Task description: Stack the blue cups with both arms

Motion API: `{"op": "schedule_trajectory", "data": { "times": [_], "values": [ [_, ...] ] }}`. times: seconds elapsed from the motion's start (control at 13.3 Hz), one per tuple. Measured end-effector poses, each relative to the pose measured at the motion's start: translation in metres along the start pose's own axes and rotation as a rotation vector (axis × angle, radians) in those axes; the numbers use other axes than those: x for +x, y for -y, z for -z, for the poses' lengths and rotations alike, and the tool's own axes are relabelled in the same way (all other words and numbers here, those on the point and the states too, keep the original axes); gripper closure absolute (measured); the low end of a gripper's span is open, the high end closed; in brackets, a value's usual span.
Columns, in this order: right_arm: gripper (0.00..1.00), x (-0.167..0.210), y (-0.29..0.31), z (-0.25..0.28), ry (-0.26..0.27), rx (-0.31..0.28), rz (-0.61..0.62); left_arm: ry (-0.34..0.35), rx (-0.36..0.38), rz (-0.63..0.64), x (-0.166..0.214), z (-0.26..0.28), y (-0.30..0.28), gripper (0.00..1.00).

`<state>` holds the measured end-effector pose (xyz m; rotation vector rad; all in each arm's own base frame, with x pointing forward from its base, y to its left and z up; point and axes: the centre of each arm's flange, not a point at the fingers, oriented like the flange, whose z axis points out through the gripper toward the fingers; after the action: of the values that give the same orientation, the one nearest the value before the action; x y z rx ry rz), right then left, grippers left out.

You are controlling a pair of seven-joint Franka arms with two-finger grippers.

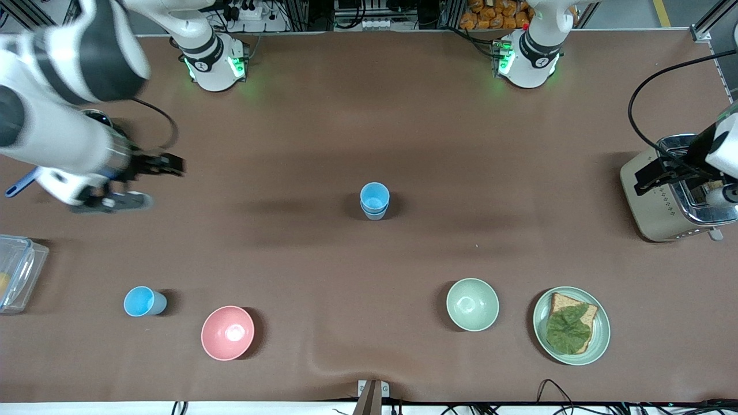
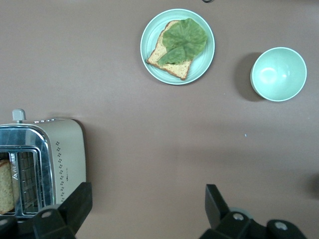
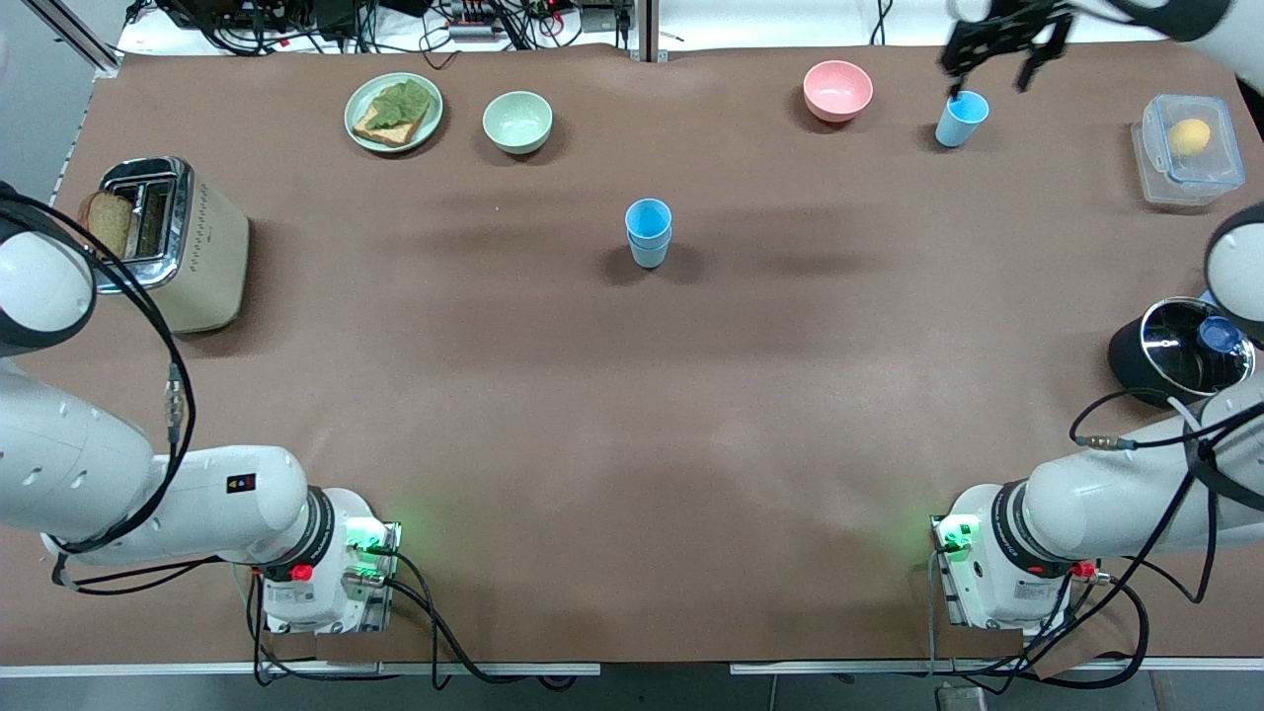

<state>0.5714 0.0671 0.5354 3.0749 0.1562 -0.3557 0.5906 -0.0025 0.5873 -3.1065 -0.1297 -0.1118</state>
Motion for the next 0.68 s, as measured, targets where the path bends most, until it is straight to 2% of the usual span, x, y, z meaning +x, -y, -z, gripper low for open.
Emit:
{"op": "schedule_trajectory", "data": {
  "times": [0.23,0.68],
  "values": [
    [0.0,-0.026,-0.058,0.026,-0.02,0.089,-0.046,-0.004,0.0,0.007,-0.003,0.005,0.008,0.0],
    [0.0,-0.049,-0.096,0.07,-0.073,0.117,-0.105,0.011,0.002,0.001,-0.007,0.007,0.005,0.0]
  ]
}}
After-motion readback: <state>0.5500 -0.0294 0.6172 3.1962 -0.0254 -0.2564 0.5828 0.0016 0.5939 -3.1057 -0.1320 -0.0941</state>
